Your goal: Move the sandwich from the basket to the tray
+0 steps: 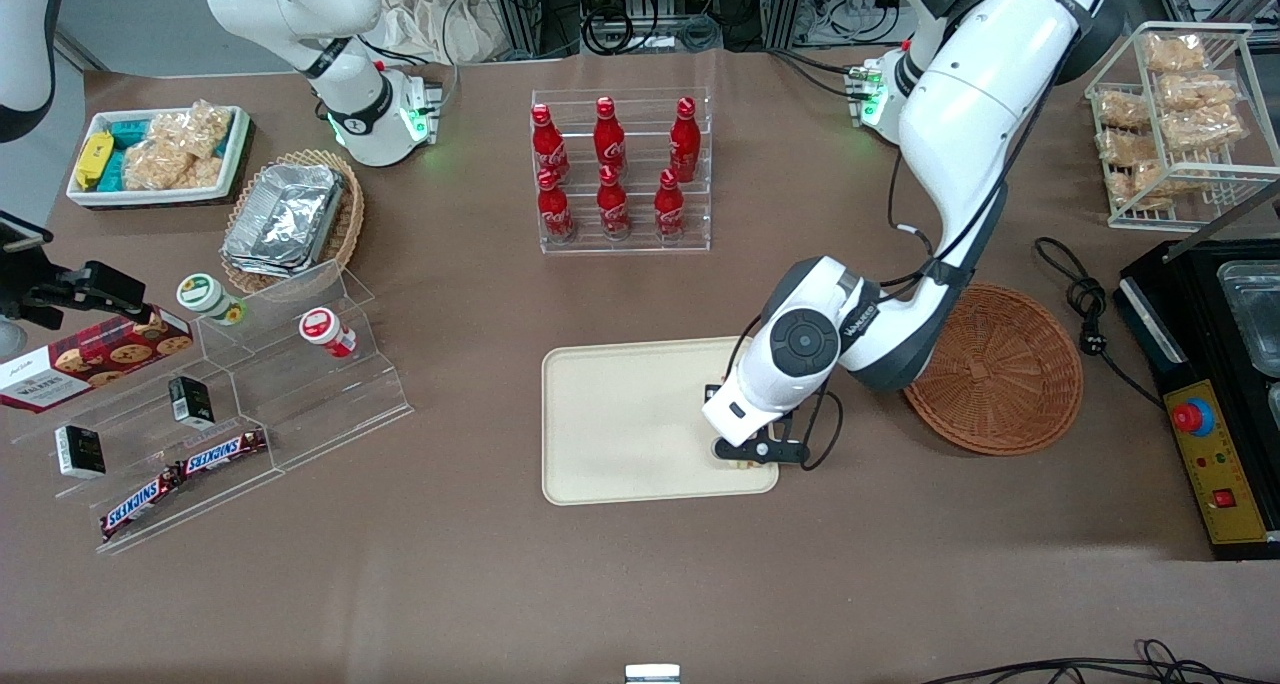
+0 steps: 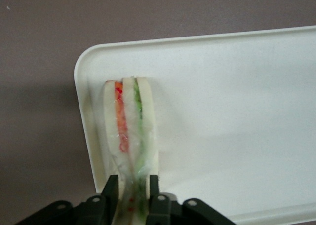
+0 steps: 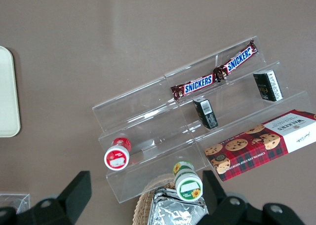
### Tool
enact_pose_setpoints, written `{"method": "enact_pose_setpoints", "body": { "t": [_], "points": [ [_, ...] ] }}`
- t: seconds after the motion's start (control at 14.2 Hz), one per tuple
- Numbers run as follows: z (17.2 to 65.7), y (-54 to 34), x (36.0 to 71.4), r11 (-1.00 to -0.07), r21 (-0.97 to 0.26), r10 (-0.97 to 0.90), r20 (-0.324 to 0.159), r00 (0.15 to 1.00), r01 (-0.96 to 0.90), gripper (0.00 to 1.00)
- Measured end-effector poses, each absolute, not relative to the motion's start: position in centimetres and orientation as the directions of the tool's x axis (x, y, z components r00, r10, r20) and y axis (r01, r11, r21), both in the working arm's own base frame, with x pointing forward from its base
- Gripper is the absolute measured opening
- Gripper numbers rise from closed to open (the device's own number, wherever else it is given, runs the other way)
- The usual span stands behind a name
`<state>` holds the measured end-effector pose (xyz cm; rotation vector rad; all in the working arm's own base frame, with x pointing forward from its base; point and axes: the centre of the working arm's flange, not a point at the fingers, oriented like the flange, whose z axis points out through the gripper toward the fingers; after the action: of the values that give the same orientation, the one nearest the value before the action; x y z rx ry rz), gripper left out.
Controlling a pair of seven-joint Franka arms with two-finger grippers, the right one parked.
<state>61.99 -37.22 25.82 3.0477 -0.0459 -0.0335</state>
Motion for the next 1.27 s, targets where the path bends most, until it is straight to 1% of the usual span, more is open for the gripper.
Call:
{"method": "enact_pose_setpoints", "body": {
  "t": [0.21,0.28,0.35,0.42,0.49,0.56,0.7,0.77,0.85,0.99,1.06,1.27],
  "points": [
    [26.6,-37.1,62.5,-0.996,0.090,0.003,-0.014,1.000,0.004,0.69],
    [27.5,-36.8,62.8,-0.997,0.078,0.013,-0.021,1.000,0.015,0.78],
    [29.0,-36.2,63.2,-0.998,0.057,0.026,-0.033,0.999,0.028,0.89],
    [31.5,-35.2,64.0,-0.998,0.034,0.047,-0.043,0.998,0.048,0.98],
    [34.7,-33.5,64.8,-0.997,0.014,0.072,-0.045,0.996,0.073,1.00],
    [38.1,-31.3,65.5,-0.995,0.004,0.104,-0.032,0.994,0.105,0.99],
    [44.7,-26.1,66.5,-0.988,-0.002,0.153,0.011,0.988,0.153,0.99],
    [47.4,-23.3,66.4,-0.988,-0.013,0.151,0.013,0.988,0.151,0.99],
    [49.7,-20.6,66.1,-0.991,-0.023,0.129,-0.001,0.992,0.129,0.99],
    [53.6,-15.3,65.0,-0.998,-0.035,0.052,-0.034,0.998,0.051,0.99],
    [55.2,-12.9,64.6,-0.999,-0.042,0.019,-0.039,0.999,0.017,0.99],
    [58.9,-6.1,63.9,-0.999,-0.054,-0.003,-0.005,1.000,-0.003,1.00]
  ]
}}
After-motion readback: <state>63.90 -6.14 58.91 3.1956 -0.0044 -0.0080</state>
